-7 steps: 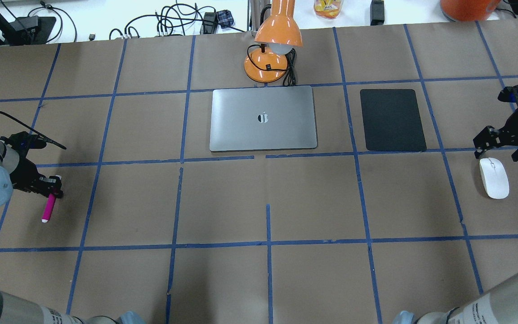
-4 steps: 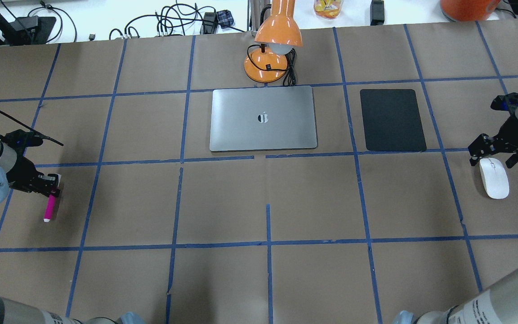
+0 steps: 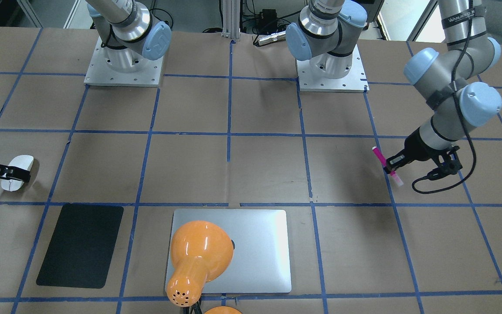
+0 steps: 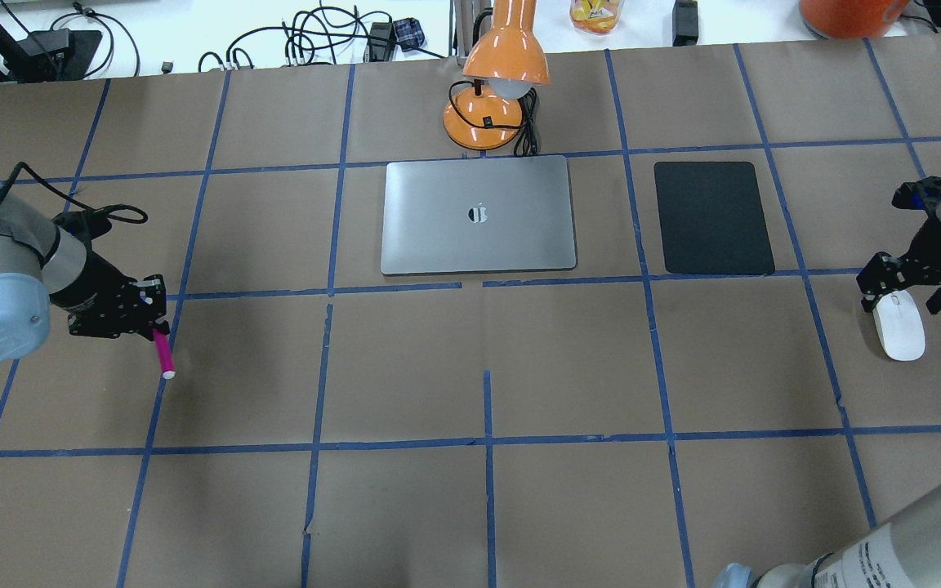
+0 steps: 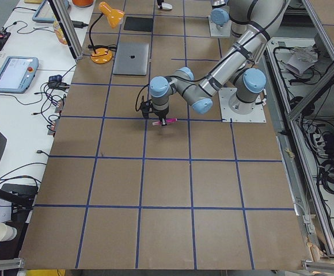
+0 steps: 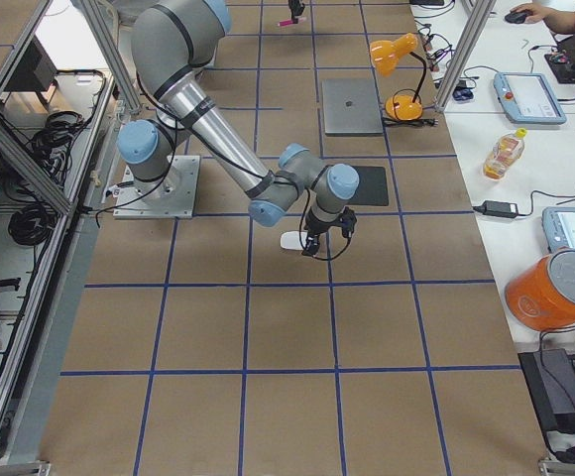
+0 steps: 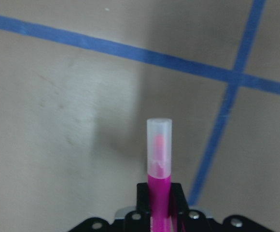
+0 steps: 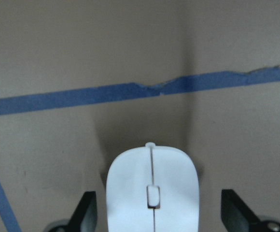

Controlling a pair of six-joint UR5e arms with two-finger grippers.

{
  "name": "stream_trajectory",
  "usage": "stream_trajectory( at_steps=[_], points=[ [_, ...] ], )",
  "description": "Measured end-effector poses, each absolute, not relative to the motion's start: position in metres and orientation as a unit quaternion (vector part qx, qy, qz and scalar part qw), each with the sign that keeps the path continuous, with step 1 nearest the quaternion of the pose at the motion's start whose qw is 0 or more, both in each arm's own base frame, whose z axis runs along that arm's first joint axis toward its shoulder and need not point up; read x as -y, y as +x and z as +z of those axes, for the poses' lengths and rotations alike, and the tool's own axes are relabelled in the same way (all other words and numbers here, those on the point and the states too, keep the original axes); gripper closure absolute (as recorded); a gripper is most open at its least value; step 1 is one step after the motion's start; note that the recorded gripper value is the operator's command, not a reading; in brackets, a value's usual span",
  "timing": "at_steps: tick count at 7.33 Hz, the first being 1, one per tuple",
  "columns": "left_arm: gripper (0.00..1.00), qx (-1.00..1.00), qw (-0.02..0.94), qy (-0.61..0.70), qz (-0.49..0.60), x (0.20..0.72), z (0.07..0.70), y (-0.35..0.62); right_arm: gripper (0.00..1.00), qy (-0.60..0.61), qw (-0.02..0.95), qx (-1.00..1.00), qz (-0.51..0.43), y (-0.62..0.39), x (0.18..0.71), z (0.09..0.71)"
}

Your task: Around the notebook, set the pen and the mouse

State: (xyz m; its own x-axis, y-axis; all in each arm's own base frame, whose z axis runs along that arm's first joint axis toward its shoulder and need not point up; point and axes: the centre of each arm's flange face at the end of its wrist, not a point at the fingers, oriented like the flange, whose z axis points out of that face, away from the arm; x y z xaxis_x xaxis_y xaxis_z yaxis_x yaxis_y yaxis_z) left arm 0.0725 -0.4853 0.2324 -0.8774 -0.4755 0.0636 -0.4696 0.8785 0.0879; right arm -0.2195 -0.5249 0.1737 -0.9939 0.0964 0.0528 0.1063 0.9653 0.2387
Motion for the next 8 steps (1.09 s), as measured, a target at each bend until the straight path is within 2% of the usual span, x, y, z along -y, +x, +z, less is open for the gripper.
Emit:
stream_trajectory(
  at_steps=[1, 2, 5, 6, 8],
  points=[
    [1.0, 0.956, 0.039, 0.29, -0.034, 0.491, 0.237, 0.014, 0.15, -0.05, 0.02, 0.99, -0.128, -0.218, 0.521, 0.17],
    [1.0, 0.944, 0.036, 0.328, -0.028, 0.494, 0.239, -0.045, 0.25, -0.05, 0.019, 0.99, -0.133, -0.216, 0.518, 0.168],
    [1.0, 0.884, 0.044, 0.465, -0.009, 0.468, 0.229, -0.211, 0.66, -0.05, 0.019, 0.989, -0.135, -0.215, 0.516, 0.169],
    [1.0, 0.86, 0.045, 0.509, -0.01, 0.455, 0.219, -0.253, 0.72, -0.05, 0.019, 0.989, -0.135, -0.215, 0.516, 0.17],
    [1.0, 0.818, 0.032, 0.573, -0.022, 0.432, 0.196, -0.312, 0.71, -0.049, 0.023, 0.99, -0.132, -0.215, 0.518, 0.174]
  ],
)
